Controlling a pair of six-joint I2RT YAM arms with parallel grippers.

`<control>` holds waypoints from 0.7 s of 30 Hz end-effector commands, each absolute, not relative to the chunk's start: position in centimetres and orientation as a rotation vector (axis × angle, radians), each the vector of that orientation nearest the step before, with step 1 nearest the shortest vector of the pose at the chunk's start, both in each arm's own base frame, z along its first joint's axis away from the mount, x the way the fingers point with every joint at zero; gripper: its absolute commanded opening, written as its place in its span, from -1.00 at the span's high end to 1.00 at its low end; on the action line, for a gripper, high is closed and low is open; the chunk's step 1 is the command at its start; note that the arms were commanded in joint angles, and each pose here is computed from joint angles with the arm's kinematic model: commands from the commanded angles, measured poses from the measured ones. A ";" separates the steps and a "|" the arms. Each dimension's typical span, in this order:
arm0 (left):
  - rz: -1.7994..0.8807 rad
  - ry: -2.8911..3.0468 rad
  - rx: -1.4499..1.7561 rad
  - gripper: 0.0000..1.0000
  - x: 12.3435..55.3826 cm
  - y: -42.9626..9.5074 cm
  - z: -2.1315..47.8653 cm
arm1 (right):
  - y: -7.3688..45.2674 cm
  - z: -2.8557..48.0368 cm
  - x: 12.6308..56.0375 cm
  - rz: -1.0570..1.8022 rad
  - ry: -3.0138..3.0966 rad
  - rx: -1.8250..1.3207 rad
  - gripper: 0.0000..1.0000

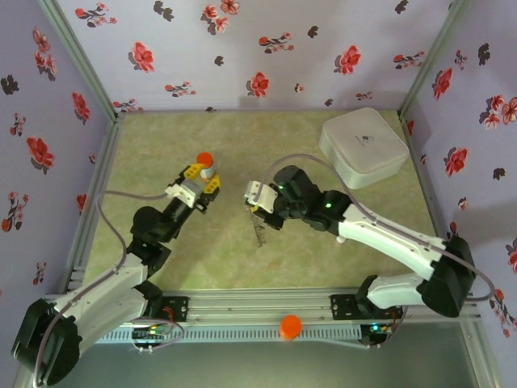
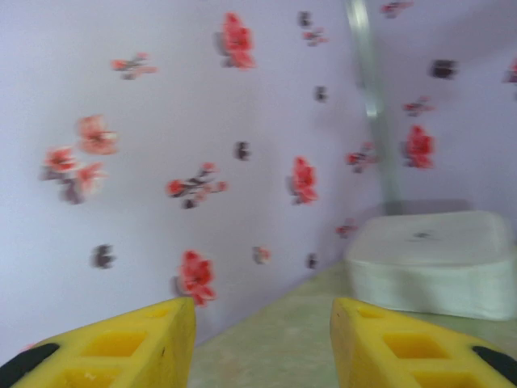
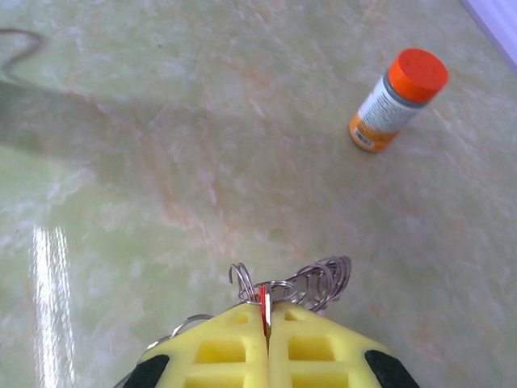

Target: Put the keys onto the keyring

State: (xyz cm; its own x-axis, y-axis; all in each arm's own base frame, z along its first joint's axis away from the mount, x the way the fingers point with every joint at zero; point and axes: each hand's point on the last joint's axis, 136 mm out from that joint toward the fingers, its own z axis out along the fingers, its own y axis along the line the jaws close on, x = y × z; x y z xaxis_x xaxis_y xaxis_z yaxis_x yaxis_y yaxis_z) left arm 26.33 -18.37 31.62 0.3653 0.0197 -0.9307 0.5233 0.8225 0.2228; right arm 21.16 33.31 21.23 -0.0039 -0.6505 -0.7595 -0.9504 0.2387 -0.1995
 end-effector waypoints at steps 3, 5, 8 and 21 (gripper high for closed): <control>-0.230 1.193 0.286 -0.01 27.7 -13.1 32.9 | 38.0 23.9 23.3 0.555 1.585 -1.408 1.00; -0.217 1.207 0.256 -0.02 28.0 -12.4 32.7 | 38.4 21.8 23.9 0.530 1.611 -1.434 1.00; -0.207 1.224 0.248 -0.02 28.2 -12.2 32.3 | 37.1 18.3 24.8 0.468 1.696 -1.470 1.00; -0.166 1.274 0.244 -0.02 29.0 -11.9 31.0 | 26.6 7.5 25.9 -0.132 1.985 -1.771 1.00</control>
